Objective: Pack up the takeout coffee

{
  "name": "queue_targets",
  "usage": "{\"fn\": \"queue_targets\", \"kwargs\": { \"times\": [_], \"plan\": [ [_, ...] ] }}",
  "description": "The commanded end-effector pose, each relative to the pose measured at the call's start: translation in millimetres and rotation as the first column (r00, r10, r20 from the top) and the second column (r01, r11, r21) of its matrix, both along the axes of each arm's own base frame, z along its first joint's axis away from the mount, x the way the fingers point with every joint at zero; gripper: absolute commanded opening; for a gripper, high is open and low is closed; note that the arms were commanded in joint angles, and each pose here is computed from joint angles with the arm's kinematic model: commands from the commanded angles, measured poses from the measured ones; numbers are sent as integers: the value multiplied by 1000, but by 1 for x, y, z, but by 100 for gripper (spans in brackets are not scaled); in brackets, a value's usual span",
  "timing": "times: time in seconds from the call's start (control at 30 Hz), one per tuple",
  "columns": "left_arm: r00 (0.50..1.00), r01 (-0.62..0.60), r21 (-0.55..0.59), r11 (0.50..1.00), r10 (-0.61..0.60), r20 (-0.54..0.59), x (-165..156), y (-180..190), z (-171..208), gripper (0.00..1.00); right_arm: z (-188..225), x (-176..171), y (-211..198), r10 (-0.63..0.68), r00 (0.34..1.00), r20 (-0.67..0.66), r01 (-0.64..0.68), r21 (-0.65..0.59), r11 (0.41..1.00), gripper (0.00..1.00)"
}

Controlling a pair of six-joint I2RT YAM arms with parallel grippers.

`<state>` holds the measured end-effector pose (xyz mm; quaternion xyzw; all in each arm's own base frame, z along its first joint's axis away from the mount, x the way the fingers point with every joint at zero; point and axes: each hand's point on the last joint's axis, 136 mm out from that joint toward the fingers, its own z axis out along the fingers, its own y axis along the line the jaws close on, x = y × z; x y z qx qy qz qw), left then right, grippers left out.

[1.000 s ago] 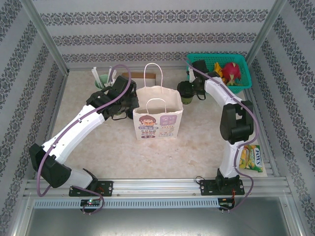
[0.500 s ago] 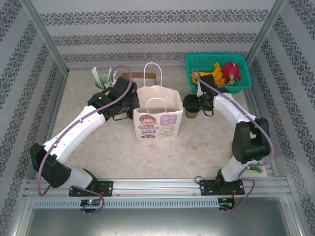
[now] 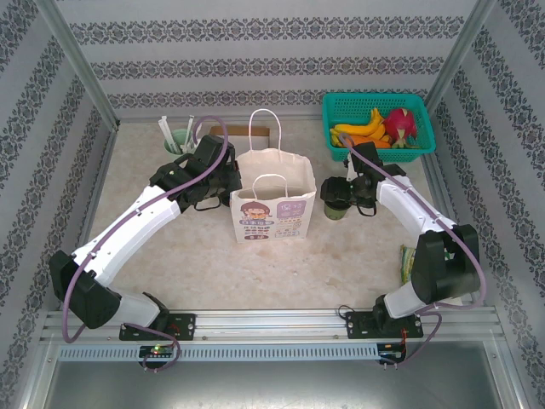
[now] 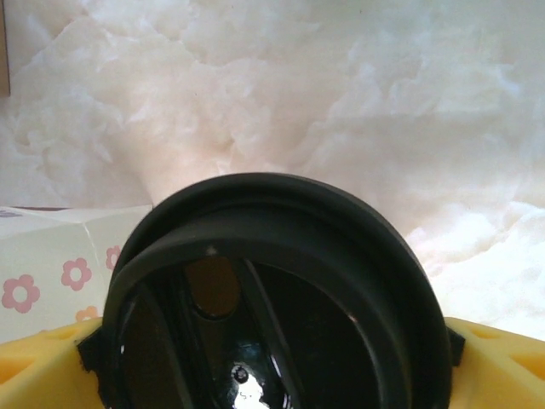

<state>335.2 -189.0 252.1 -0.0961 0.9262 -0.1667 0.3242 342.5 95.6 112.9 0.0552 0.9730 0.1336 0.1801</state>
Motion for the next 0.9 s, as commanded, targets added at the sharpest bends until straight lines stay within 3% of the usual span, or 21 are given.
{"fn": "queue_targets", "kwargs": {
  "times": [0.0,0.6,0.87],
  "plan": [
    [1000,24,7,1000,-24,7,-3,2,-1,3,-14,-18,-6,13,995,-95,-16,-29,999,98],
    [1000,21,7,1000,-21,10,-4,3,-2,3,8,-2,-7,62,993,-98,-68,-65,996,98],
    [1000,18,19,1000,-18,3,-4,4,-4,3,3,4,-6,124,978,-167,-140,-89,986,98]
  ]
}}
